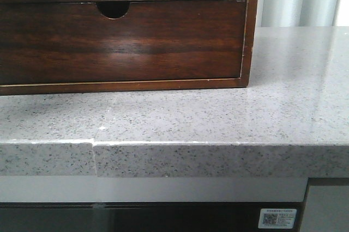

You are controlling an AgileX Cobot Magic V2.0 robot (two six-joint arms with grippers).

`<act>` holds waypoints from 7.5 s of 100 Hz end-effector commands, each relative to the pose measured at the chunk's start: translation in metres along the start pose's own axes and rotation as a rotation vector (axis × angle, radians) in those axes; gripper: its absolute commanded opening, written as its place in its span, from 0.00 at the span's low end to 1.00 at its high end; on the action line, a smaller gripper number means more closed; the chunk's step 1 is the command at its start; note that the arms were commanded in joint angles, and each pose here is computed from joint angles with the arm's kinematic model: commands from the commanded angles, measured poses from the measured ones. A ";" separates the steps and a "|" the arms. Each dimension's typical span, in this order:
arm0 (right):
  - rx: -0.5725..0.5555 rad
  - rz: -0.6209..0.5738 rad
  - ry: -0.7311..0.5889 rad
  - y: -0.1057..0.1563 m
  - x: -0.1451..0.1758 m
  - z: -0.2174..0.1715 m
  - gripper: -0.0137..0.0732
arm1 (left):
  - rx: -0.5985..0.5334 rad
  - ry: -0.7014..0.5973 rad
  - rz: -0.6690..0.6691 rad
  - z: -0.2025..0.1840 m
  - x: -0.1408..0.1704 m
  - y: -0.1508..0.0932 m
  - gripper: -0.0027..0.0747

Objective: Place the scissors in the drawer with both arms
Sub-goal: 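Grasp the white drawer handle with the left gripper, then pull the drawer open toward the robot with the left gripper, then lower the right gripper onto the grey-and-orange scissors and grasp them, then lift the scissors with the right gripper and carry them over the drawer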

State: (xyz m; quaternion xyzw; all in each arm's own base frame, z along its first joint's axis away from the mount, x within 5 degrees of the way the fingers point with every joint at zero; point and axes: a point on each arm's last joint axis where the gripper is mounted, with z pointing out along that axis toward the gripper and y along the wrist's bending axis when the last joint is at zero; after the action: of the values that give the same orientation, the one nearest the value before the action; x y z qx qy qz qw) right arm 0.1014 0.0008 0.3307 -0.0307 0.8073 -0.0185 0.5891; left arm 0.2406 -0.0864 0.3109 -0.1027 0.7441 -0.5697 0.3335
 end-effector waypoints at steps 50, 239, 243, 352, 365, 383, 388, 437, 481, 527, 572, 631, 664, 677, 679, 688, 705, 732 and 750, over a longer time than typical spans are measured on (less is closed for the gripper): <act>0.017 -0.008 -0.100 -0.002 -0.017 -0.003 0.77 | 0.151 0.022 -0.001 0.004 -0.007 -0.019 0.33; 0.018 -0.012 -0.095 -0.002 -0.016 -0.003 0.77 | 0.147 0.152 0.317 -0.089 0.117 -0.019 0.50; 0.019 -0.014 -0.093 -0.002 -0.016 -0.003 0.77 | 0.124 0.171 0.343 -0.089 0.117 -0.018 0.50; 0.233 0.230 0.817 -0.101 -0.028 0.115 0.77 | -0.576 -0.122 1.006 -0.165 0.084 -0.076 0.50; 0.206 0.229 0.899 -0.111 -0.024 0.140 0.77 | -0.553 -0.101 1.010 -0.155 0.077 -0.075 0.50; 0.178 0.225 0.939 -0.121 -0.024 0.163 0.70 | -0.552 -0.084 1.001 -0.142 0.068 -0.071 0.50; 0.178 0.226 0.941 -0.124 -0.025 0.170 0.67 | -0.555 -0.080 0.998 -0.140 0.067 -0.071 0.50; 0.108 0.201 1.015 -0.138 -0.012 0.214 0.60 | -0.564 -0.069 0.995 -0.137 0.065 -0.069 0.50; 0.064 0.181 1.062 -0.137 -0.002 0.223 0.60 | -0.572 -0.038 0.986 -0.138 0.067 -0.067 0.50; 0.055 0.168 1.066 -0.137 -0.002 0.222 0.39 | -0.564 -0.028 0.994 -0.148 0.077 -0.070 0.50; 0.048 0.161 1.070 -0.137 -0.003 0.222 0.20 | -0.564 -0.028 0.994 -0.148 0.077 -0.070 0.50; 0.041 -0.055 0.547 -0.076 -0.126 0.120 0.20 | -0.561 -0.039 0.998 -0.148 0.076 -0.070 0.50; -0.209 -0.316 0.151 0.005 -0.215 0.047 0.20 | -0.558 -0.052 1.001 -0.148 0.075 -0.071 0.50; -0.372 -0.475 0.015 0.043 -0.226 0.035 0.20 | -0.558 -0.053 1.002 -0.148 0.075 -0.071 0.50; -0.396 -0.494 0.000 0.049 -0.226 0.034 0.20 | -0.558 -0.053 1.002 -0.148 0.075 -0.071 0.50; -0.481 -0.602 -0.065 0.071 -0.228 0.032 0.20 | -0.557 -0.055 1.002 -0.148 0.075 -0.071 0.50; -0.630 -0.780 -0.130 0.115 -0.222 0.041 0.20 | -0.557 -0.055 1.002 -0.148 0.075 -0.071 0.50; -0.743 -1.061 -0.104 0.186 -0.195 0.077 0.20 | -0.557 -0.055 1.002 -0.148 0.075 -0.071 0.50; -0.750 -1.176 -0.029 0.217 -0.172 0.103 0.20 | -0.557 -0.055 1.002 -0.148 0.075 -0.071 0.50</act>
State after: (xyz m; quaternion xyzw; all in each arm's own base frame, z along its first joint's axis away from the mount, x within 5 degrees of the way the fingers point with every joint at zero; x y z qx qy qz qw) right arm 0.2449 0.2292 0.4336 -0.6714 0.6247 -0.0276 0.3977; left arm 0.0751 -0.0335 0.3512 0.1732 0.8409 -0.1129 0.5001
